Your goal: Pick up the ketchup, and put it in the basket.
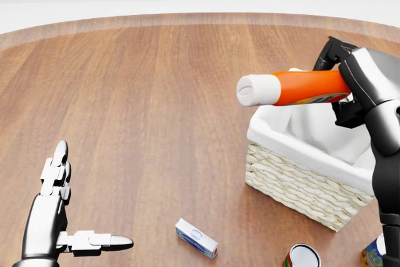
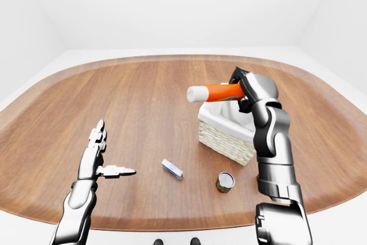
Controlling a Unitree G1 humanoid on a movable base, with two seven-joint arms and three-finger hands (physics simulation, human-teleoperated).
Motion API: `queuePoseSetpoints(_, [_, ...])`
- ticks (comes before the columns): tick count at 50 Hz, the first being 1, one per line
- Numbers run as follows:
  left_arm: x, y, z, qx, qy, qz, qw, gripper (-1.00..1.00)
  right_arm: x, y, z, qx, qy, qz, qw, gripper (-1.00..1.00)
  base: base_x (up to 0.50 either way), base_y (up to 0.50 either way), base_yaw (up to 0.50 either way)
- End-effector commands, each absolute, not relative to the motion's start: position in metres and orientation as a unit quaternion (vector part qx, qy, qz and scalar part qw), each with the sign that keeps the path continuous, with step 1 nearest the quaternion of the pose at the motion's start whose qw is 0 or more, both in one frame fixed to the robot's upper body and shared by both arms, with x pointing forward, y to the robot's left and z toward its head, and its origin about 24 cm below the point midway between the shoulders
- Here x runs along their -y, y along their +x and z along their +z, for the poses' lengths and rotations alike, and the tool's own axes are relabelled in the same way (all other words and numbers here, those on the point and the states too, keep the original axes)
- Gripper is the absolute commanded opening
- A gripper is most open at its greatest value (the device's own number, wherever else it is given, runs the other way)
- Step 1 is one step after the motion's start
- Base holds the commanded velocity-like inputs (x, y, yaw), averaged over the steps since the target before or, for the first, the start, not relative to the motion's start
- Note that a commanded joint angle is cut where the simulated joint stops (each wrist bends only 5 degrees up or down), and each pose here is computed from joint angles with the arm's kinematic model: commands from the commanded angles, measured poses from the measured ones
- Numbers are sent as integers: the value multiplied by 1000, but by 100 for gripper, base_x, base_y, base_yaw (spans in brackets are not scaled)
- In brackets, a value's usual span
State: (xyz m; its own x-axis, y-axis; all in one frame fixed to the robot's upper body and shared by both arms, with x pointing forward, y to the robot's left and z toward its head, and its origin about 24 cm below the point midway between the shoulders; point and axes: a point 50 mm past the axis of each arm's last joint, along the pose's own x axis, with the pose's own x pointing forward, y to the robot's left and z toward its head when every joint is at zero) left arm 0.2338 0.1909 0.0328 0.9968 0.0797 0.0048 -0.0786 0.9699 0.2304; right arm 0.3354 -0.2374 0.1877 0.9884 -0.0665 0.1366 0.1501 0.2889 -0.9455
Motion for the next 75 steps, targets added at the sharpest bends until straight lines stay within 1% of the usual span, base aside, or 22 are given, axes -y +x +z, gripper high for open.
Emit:
queuePoseSetpoints(1, [-191, 233, 33, -2, 116, 40, 992, 100, 242, 338, 197, 66, -579, -104, 806, -100, 0, 0, 0])
queuePoseSetpoints(9, [-191, 234, 32, -3, 115, 39, 993, 100, 248, 338, 202, 59, -597, -114, 792, -100, 0, 0, 0])
queuePoseSetpoints(19, [-190, 234, 30, -8, 116, 39, 992, 100, 259, 337, 198, 40, -604, -124, 786, -100, 0, 0, 0])
queuePoseSetpoints(30, [-190, 234, 28, -12, 117, 40, 992, 100, 273, 332, 200, 25, -621, -141, 770, -100, 0, 0, 0])
queuePoseSetpoints(37, [-189, 234, 26, -15, 118, 40, 992, 100, 275, 331, 201, 21, -634, -147, 759, -100, 0, 0, 0])
queuePoseSetpoints(38, [-190, 234, 27, -15, 118, 40, 992, 100, 276, 331, 202, 19, -642, -150, 751, -100, 0, 0, 0])
queuePoseSetpoints(64, [-189, 232, 30, -8, 117, 37, 992, 100, 275, 337, 193, 10, -649, -155, 745, -100, 0, 0, 0])
queuePoseSetpoints(75, [-190, 232, 31, -7, 116, 37, 993, 100, 275, 341, 187, 4, -658, -157, 736, -100, 0, 0, 0])
